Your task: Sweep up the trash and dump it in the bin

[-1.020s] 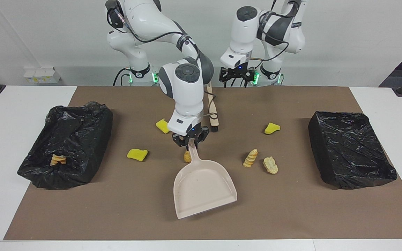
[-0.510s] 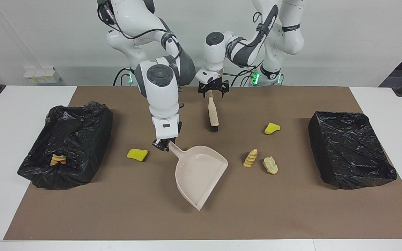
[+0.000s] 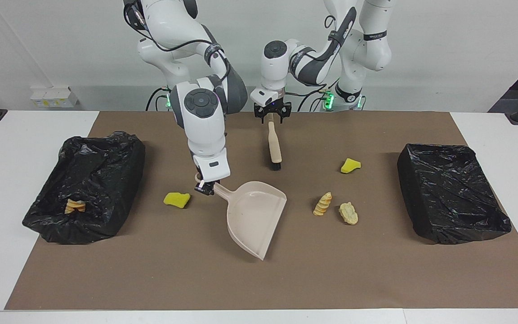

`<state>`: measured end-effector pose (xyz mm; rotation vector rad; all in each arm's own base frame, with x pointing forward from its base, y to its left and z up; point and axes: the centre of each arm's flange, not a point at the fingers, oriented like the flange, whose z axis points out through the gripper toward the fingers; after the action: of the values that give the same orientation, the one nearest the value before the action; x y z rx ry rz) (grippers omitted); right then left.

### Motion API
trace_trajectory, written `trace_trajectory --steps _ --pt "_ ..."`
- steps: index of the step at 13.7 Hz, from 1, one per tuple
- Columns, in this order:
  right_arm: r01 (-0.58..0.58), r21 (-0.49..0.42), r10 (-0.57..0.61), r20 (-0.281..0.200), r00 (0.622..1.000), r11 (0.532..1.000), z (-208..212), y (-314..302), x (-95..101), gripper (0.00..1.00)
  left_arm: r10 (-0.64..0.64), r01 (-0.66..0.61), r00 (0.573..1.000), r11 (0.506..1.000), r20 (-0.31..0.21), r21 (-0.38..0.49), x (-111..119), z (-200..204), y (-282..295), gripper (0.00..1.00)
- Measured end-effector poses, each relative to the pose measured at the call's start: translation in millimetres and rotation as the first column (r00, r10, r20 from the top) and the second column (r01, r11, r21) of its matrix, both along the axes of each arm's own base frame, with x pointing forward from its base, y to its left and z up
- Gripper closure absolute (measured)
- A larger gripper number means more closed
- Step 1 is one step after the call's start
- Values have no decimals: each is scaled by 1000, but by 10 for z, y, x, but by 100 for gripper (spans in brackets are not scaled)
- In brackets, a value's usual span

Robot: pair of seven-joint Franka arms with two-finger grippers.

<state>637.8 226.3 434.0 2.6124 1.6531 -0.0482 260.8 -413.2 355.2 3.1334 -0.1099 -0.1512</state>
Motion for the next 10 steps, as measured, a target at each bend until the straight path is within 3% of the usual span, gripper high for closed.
trace_trajectory --steps 5,6,9,10 --pt "-77 -3 77 -19 997 997 -58 -12 -61 67 -13 13 999 1000 -46 -4 -114 -101 16 28" --pt "-93 -2 92 -17 996 996 -73 -14 -62 67 -11 11 999 1000 -48 -3 -116 -108 21 35" --pt "-114 -2 114 -20 993 993 -146 -2 -82 67 -32 32 998 999 -50 -6 -87 -110 43 74" --pt "-119 -2 119 -20 993 993 -155 11 -88 67 -43 43 998 999 -52 -7 -70 -111 55 74"
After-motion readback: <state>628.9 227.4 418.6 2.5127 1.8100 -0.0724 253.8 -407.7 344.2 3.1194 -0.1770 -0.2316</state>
